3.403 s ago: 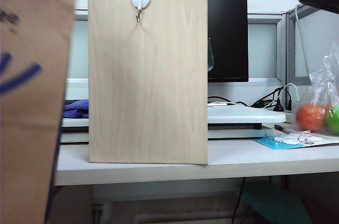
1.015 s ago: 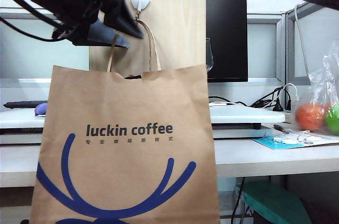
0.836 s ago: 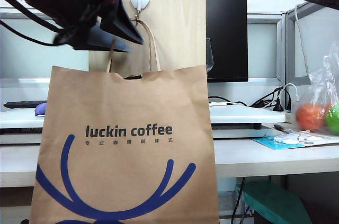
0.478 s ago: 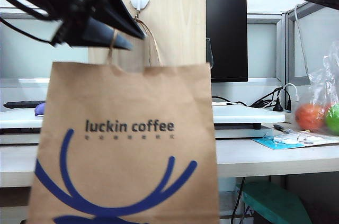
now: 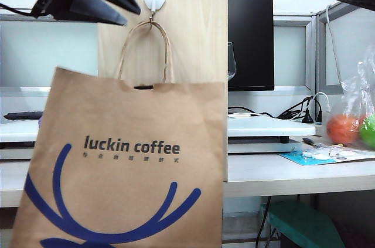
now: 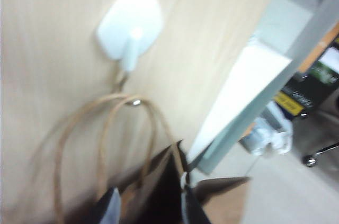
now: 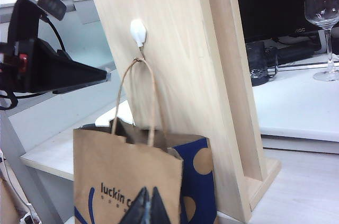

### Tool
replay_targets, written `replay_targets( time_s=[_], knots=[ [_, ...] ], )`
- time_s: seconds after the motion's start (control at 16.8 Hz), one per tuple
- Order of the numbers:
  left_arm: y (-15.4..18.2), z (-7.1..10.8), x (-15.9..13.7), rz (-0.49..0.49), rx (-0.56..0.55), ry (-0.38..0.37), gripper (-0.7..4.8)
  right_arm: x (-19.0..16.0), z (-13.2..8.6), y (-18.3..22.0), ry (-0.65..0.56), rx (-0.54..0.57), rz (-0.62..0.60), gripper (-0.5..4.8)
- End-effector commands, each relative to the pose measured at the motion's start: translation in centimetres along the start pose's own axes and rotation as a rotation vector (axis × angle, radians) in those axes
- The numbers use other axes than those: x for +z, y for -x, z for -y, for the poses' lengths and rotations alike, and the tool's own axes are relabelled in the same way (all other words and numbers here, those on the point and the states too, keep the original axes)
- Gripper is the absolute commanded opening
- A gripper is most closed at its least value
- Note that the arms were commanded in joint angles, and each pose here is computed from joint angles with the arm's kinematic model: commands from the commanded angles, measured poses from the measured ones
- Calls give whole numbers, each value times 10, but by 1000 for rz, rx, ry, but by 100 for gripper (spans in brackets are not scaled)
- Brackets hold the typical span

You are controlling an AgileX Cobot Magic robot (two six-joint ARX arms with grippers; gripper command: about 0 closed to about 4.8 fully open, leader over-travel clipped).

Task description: Pick up the paper bag and hang it on the hook.

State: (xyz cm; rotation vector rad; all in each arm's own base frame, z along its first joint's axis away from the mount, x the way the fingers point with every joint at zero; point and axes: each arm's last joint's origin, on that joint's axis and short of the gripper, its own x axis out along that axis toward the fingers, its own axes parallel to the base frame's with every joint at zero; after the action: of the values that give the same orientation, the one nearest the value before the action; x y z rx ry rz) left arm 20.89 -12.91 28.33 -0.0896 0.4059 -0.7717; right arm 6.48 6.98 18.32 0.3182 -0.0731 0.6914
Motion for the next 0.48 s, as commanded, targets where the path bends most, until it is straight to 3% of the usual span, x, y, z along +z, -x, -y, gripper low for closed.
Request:
replay_targets(
  time_s=[0.06,0.36,0.42,0.48],
  knots=[
    [1,-1,1,-4,42,-22,160,-1,0,0,0,3,11,-1],
    [21,6,1,-31,47,-27,143,-1,0,0,0,4,11,-1],
    [32,9,4,-8,59,-36,47,-1,0,0,0,7,9,-1],
    [46,13,8,34,62,-66,-5,-1,0,0,0,7,9,-1]
  ],
)
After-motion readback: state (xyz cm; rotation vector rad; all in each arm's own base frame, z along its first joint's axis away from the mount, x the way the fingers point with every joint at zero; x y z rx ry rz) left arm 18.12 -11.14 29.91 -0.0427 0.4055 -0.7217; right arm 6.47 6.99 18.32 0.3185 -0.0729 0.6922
